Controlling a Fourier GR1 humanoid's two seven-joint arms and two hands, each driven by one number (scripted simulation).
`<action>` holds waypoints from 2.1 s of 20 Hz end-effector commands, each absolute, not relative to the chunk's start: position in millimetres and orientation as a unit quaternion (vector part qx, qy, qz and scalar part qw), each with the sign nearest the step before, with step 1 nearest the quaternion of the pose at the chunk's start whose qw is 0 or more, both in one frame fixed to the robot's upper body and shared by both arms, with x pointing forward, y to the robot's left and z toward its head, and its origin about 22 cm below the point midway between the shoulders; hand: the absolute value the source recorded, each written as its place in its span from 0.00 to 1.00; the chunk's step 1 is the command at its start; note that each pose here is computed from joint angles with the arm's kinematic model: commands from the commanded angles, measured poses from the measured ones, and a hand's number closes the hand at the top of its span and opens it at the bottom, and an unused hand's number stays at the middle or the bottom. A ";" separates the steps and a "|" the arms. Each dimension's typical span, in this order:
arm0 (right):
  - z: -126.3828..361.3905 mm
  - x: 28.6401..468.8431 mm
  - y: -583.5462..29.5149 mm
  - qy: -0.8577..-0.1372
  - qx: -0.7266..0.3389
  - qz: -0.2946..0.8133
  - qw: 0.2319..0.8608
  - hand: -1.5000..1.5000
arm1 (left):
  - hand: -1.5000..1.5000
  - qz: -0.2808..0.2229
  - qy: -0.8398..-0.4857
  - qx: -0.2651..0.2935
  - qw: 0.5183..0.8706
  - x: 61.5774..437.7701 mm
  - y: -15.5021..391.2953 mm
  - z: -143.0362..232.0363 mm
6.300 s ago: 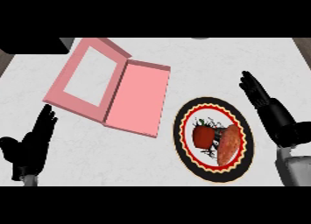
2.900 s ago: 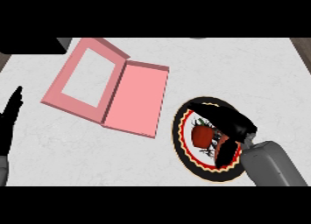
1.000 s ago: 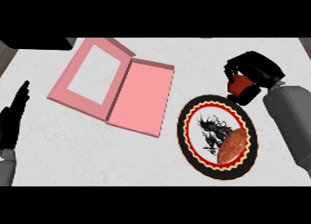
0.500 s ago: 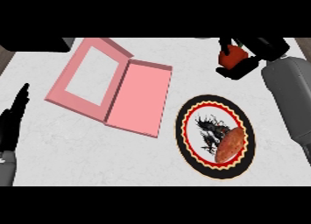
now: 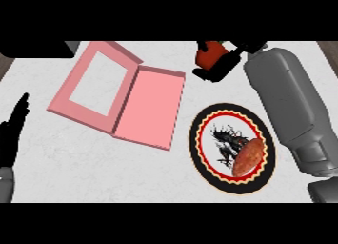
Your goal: Pick the bell pepper from the plate and place it in the cardboard box
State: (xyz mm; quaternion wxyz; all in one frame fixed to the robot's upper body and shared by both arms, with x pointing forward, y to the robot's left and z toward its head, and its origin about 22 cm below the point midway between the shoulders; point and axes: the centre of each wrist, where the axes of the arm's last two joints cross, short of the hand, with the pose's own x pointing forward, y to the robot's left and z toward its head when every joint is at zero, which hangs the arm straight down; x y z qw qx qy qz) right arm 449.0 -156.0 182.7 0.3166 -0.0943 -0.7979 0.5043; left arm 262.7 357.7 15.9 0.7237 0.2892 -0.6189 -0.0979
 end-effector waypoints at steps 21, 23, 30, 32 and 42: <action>149.0 441.6 -28.9 -0.748 -0.107 0.479 0.447 1.00 | 0.50 -0.129 -0.644 0.256 0.709 278.9 323.6 9.8; 147.8 442.7 -29.2 -0.727 -0.103 0.474 0.486 1.00 | 0.50 -0.130 -0.644 0.262 0.707 292.3 320.8 24.7; 144.8 443.1 -28.4 -0.699 -0.066 0.477 0.528 0.00 | 0.50 -0.141 -0.647 0.253 0.705 298.2 315.3 20.8; 134.5 441.3 -32.6 -0.724 -0.056 0.449 0.521 0.00 | 0.50 -0.144 -0.650 0.251 0.702 298.8 317.8 27.3; 145.6 446.1 -37.7 -0.802 0.015 0.293 0.520 0.00 | 0.50 -0.121 -0.644 0.262 0.708 295.3 334.2 22.3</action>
